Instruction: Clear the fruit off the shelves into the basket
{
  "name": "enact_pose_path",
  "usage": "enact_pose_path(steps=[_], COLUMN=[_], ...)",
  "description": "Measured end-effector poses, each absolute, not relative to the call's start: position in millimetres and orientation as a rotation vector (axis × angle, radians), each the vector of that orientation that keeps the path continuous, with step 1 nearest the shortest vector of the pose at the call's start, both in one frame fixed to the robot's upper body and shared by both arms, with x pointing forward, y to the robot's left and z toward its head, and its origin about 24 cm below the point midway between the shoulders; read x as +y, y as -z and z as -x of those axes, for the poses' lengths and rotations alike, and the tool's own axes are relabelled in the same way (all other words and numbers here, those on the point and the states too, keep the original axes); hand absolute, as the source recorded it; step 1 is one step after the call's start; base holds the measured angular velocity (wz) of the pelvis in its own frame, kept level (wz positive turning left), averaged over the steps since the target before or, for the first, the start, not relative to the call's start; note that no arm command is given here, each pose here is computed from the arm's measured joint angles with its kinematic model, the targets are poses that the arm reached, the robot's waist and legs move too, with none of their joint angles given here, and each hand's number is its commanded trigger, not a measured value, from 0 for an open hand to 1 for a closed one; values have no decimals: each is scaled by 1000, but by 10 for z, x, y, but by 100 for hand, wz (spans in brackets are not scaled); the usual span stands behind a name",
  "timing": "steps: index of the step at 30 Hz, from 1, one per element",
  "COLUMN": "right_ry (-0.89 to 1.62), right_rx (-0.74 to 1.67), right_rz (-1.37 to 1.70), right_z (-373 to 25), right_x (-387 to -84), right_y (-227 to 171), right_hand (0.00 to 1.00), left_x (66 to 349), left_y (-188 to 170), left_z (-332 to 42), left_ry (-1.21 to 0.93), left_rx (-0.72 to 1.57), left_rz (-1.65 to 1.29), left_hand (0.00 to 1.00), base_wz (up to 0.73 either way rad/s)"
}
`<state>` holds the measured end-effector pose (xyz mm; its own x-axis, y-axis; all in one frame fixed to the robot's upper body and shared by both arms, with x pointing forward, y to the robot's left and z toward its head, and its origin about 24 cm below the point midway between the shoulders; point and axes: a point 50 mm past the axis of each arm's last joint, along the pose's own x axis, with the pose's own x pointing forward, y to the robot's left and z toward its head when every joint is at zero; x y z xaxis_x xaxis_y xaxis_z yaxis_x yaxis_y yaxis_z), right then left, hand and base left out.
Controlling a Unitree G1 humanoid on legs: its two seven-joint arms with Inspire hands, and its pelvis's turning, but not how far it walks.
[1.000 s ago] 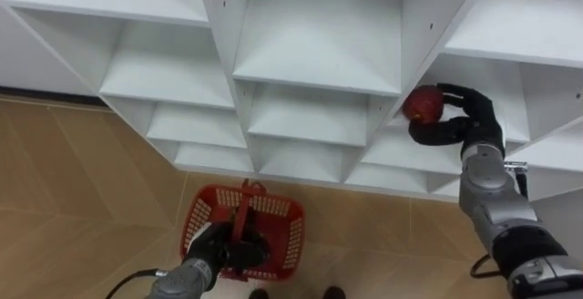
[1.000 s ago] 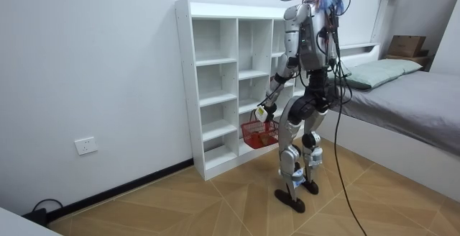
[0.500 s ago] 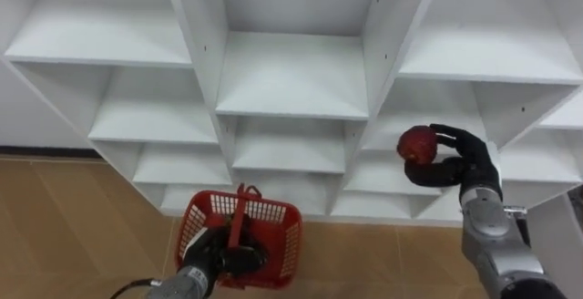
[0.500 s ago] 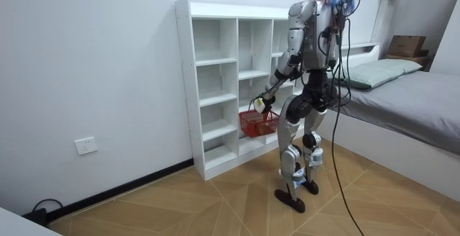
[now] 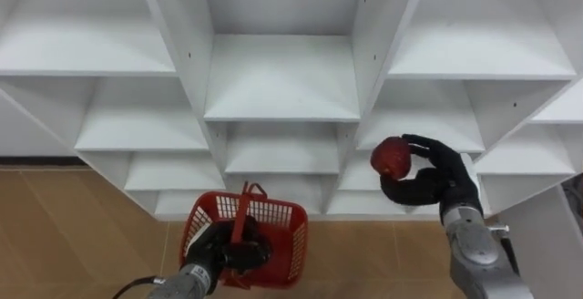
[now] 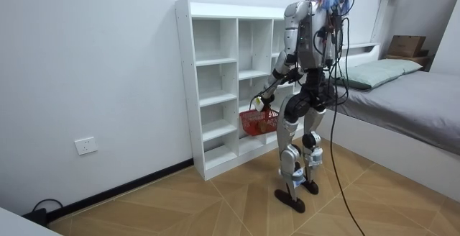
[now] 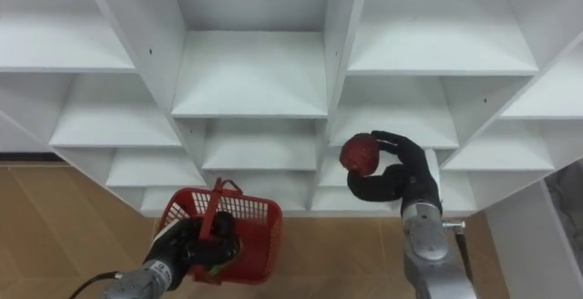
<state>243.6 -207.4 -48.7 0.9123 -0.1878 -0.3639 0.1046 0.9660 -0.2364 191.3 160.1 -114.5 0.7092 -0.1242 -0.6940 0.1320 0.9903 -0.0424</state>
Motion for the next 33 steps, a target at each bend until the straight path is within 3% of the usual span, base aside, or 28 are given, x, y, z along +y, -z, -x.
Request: enact_pose_path(steps=[18, 33], right_ry=[-156, -297], right_rx=[452, 445], right_rz=[257, 317], right_z=[-2179, -2137], right_x=[-1549, -1467], right_y=[691, 673], right_hand=[100, 100], left_x=[1560, 1475], left_y=[1133, 1122], left_z=[-1940, -1954], left_ry=[142, 140], left_rx=[759, 749], left_rz=[3, 19], left_hand=[100, 100], base_wz=[-1, -1])
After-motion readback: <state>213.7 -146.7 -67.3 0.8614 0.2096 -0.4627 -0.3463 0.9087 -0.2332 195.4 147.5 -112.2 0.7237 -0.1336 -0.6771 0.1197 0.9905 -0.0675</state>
